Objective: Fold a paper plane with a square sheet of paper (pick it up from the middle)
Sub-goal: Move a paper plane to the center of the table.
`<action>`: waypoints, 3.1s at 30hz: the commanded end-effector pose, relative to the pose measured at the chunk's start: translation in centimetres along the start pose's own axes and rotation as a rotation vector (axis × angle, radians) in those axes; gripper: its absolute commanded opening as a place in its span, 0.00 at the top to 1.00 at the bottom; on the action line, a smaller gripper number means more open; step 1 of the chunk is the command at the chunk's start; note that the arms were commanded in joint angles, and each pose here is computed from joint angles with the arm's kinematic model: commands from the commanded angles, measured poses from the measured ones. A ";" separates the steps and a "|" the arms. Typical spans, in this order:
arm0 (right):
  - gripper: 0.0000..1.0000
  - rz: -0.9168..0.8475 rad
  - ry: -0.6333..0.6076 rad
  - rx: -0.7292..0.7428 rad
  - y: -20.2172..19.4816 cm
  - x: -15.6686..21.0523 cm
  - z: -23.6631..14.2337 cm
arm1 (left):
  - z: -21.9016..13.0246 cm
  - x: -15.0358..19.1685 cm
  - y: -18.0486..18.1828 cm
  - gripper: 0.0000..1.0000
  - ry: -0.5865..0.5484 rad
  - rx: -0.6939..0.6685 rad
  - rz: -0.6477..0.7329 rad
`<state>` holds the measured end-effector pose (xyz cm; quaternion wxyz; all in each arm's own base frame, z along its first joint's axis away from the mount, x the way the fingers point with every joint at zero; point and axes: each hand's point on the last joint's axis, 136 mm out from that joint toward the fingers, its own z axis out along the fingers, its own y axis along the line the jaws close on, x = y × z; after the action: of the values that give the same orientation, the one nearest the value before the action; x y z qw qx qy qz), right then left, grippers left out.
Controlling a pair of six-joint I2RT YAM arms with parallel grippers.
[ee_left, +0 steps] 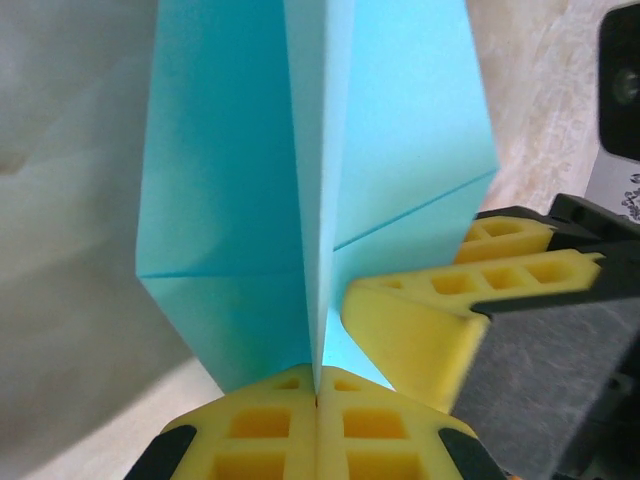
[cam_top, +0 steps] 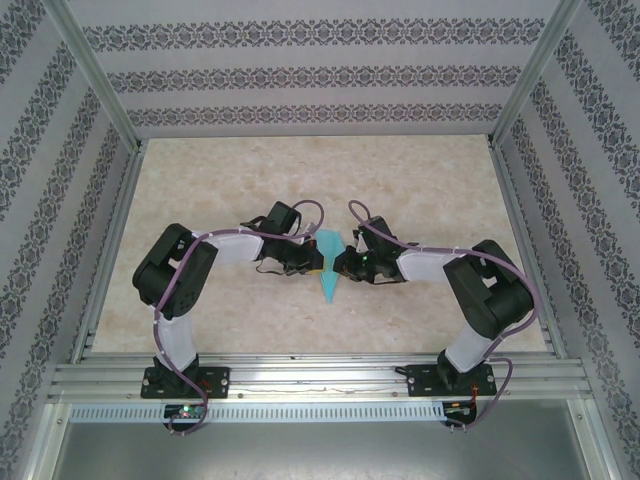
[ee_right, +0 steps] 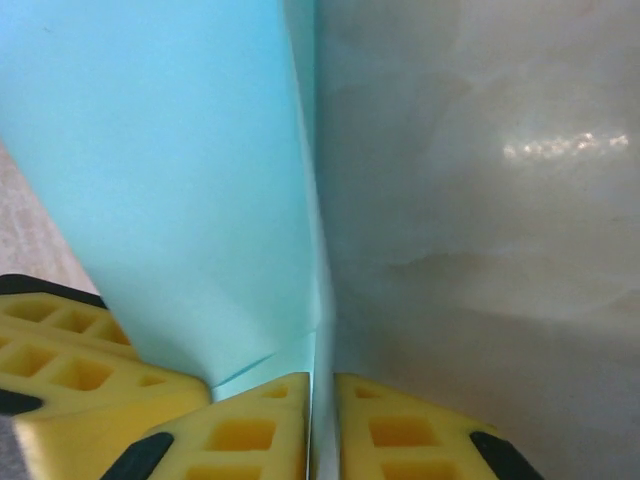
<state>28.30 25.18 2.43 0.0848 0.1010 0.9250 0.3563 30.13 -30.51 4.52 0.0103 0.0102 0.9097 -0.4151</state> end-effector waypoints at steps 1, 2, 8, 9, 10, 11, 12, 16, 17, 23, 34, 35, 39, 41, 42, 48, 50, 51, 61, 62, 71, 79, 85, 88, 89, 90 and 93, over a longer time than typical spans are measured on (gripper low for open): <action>0.89 -0.006 -0.004 -0.006 0.2 -0.4 0.2 | 0.0 -0.1 -0.6 0.96 0.004 -0.007 0.021; 0.91 -0.004 -0.004 -0.013 0.3 -0.4 0.2 | 0.1 -0.1 -0.7 0.95 0.007 0.000 0.022; 0.93 0.016 -0.007 -0.060 0.7 -0.6 0.4 | 0.4 0.2 -0.4 0.88 0.029 -0.003 0.013; 0.93 0.020 -0.005 -0.068 0.8 -0.6 0.4 | 0.5 0.3 -0.5 0.88 0.036 0.001 0.015; 0.93 0.021 -0.005 -0.075 1.0 -0.6 0.5 | 0.7 0.4 -0.5 0.86 0.044 0.001 0.016; 0.93 0.019 -0.004 -0.080 1.1 -0.7 0.5 | 0.7 0.5 -0.3 0.85 0.051 -0.006 0.015; 0.93 0.020 -0.003 -0.082 1.1 -0.7 0.5 | 0.8 0.6 -0.3 0.84 0.058 -0.016 0.017; 0.93 0.022 -0.003 -0.087 1.3 -0.7 0.5 | 0.9 0.7 0.1 0.83 0.067 -0.053 0.022; 0.93 0.021 -0.004 -0.088 1.2 -0.7 0.5 | 0.9 0.8 0.0 0.83 0.070 -0.048 0.023; 0.93 0.033 -0.001 -0.101 1.1 -0.6 0.6 | 1.2 0.7 0.4 0.83 0.073 -0.085 0.028; 0.92 0.040 0.001 -0.107 1.0 -0.4 0.6 | 0.8 0.6 0.4 0.81 0.066 -0.134 0.055; 0.92 0.041 0.001 -0.108 1.0 -0.4 0.6 | 0.9 0.6 0.3 0.81 0.065 -0.129 0.057; 0.92 0.042 0.002 -0.111 0.9 -0.4 0.8 | 1.2 0.6 -0.1 0.82 0.077 -0.112 0.060; 0.92 0.042 0.005 -0.118 1.0 -0.4 0.8 | 1.3 0.7 0.0 0.82 0.086 -0.121 0.063; 0.92 0.044 0.006 -0.120 1.0 -0.4 0.9 | 1.3 0.8 0.1 0.83 0.091 -0.126 0.063; 0.92 0.049 0.009 -0.137 1.3 -0.5 1.0 | 1.4 1.1 1.2 0.83 0.112 -0.181 0.054; 0.91 0.047 0.008 -0.141 1.4 -0.5 1.1 | 1.5 1.1 1.2 0.83 0.115 -0.183 0.055; 0.91 0.051 0.009 -0.141 1.3 -0.5 1.1 | 1.5 1.1 1.1 0.84 0.115 -0.182 0.058; 0.89 0.057 0.011 -0.147 1.2 -0.4 1.2 | 1.4 0.7 0.5 0.94 0.105 -0.180 0.073; 0.86 0.056 0.010 -0.150 1.3 -0.5 1.1 | 1.2 0.6 0.4 0.95 0.096 -0.184 0.077; 0.59 0.047 -0.119 -0.094 -0.3 -2.4 -2.8 | -3.2 -1.7 2.1 0.97 -0.013 -0.486 0.099; 0.55 0.034 -0.207 -0.041 -1.9 -3.7 -5.8 | -5.8 -3.8 3.9 0.97 -0.040 -0.721 0.101; 0.54 0.039 -0.200 -0.032 -2.2 -3.6 -5.9 | -5.5 -4.6 4.2 0.96 -0.040 -0.745 0.092; 0.54 0.043 -0.194 -0.039 -2.2 -3.5 -5.7 | -5.1 -4.5 4.7 0.96 -0.024 -0.750 0.075; 0.54 0.043 -0.189 -0.041 -2.2 -3.5 -5.7 | -4.9 -4.5 4.8 0.96 -0.023 -0.745 0.072; 0.54 0.042 -0.185 -0.041 -2.2 -3.5 -5.6 | -4.7 -4.4 4.9 0.96 -0.019 -0.741 0.068; 0.54 0.043 -0.180 -0.045 -2.1 -3.5 -5.5 | -4.3 -4.4 5.1 0.96 -0.017 -0.727 0.056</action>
<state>30.48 19.69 6.13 0.1698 0.1526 0.8981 0.3759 35.12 -24.42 3.77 0.0456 0.0278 0.9958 -0.0742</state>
